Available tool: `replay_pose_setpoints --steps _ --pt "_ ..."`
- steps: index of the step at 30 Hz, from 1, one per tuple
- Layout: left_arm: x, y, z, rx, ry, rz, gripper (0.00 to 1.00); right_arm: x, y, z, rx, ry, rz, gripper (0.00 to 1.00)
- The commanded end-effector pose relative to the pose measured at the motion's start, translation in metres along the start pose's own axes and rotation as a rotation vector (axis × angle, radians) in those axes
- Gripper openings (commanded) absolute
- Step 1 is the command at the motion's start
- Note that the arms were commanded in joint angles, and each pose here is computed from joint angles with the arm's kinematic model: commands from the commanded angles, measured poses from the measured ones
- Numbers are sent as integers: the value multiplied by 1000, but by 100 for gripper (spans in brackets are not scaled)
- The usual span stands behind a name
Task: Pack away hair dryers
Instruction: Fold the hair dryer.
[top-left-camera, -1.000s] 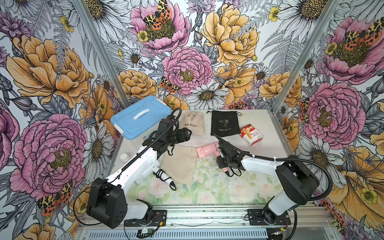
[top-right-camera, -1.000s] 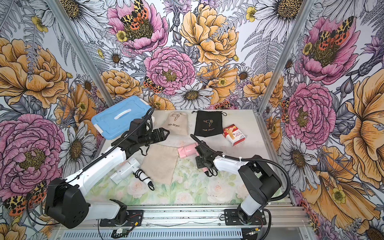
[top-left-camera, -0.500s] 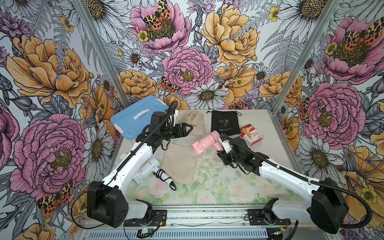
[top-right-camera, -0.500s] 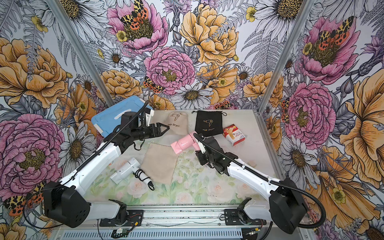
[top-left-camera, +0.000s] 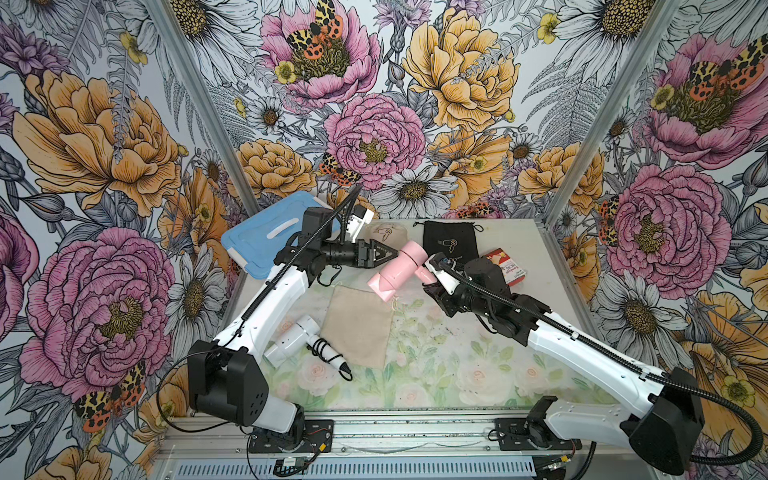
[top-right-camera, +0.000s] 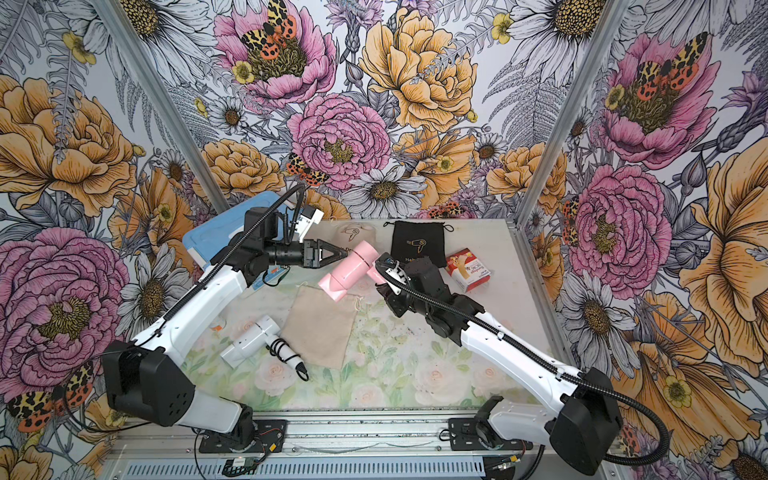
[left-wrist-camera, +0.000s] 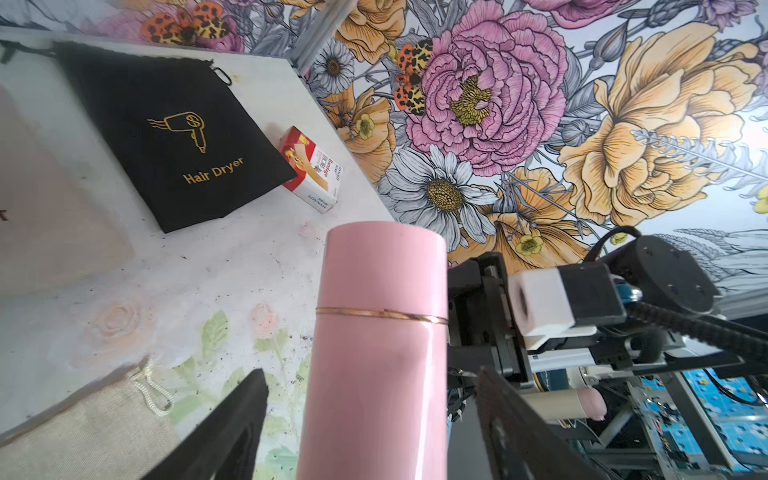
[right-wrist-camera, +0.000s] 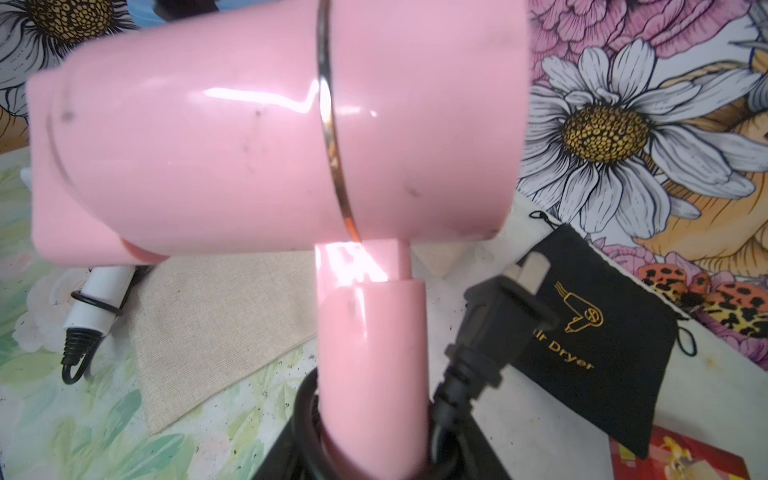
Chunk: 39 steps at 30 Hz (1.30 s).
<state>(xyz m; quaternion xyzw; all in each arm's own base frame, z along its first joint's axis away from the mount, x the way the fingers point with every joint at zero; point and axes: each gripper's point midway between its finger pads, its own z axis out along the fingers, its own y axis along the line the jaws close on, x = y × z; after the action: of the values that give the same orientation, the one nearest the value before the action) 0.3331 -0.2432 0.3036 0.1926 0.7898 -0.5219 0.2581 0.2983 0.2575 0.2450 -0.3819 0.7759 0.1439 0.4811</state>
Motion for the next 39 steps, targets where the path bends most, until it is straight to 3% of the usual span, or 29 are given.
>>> replay_pose_setpoints --steps 1,23,39 --pt "-3 -24 -3 105 23 71 80 -44 -3 -8 19 -121 -89 15" --pt "23 -20 26 77 209 178 77 -75 2 -1 -1 -163 -225 15" --pt "7 -17 27 72 199 183 76 -70 8 8 -32 -149 -236 12"
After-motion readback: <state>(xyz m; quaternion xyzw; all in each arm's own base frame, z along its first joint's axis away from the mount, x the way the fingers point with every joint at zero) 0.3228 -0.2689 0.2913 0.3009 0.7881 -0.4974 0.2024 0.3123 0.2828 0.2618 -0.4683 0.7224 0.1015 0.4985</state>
